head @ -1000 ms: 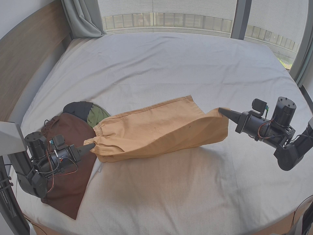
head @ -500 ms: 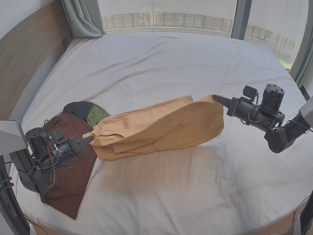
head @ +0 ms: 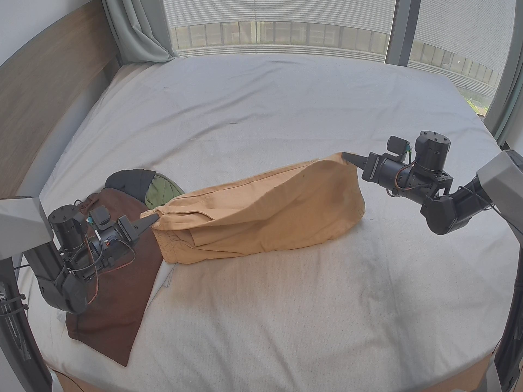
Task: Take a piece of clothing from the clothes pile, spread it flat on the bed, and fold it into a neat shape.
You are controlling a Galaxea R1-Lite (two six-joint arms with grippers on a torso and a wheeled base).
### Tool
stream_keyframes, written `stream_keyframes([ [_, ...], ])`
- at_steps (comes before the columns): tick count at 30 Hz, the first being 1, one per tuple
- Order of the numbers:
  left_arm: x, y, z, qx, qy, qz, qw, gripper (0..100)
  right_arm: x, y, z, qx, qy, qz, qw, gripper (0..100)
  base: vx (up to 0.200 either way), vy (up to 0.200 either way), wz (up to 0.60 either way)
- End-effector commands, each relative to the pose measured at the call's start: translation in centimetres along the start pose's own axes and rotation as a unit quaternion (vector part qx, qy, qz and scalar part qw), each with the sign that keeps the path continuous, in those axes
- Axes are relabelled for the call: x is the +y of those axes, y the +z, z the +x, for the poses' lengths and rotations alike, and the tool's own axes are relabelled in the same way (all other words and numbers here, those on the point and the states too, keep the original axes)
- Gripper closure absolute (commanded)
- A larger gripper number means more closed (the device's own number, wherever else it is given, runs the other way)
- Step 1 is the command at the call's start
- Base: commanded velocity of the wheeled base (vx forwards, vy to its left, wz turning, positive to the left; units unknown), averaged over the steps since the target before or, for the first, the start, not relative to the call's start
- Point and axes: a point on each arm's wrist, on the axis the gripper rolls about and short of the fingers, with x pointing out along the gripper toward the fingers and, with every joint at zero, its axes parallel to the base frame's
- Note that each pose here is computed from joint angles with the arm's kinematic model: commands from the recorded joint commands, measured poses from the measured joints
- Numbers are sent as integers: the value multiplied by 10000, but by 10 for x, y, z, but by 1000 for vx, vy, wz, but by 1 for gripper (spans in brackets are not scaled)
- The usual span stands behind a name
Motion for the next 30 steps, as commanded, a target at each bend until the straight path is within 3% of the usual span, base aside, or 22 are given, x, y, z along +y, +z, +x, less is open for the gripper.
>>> stream_keyframes([
  [1, 14, -4, 11, 45, 56, -110, 9999, 100, -14, -12, 15, 112, -42, 73, 9999, 100, 0, 0, 0],
  [27, 40, -10, 32, 5, 176, -165, 9997, 100, -39, -25, 49, -71, -225, 250, 9994, 100, 0, 0, 0],
  [28, 39, -10, 33, -20, 185, -187, 9997, 0, -40, -25, 50, -71, -225, 257, 9994, 0, 0, 0, 0],
  [30, 40, -8, 33, -55, 184, -217, 9996, 0, -40, -26, 51, -84, -219, 296, 9993, 0, 0, 0, 0],
])
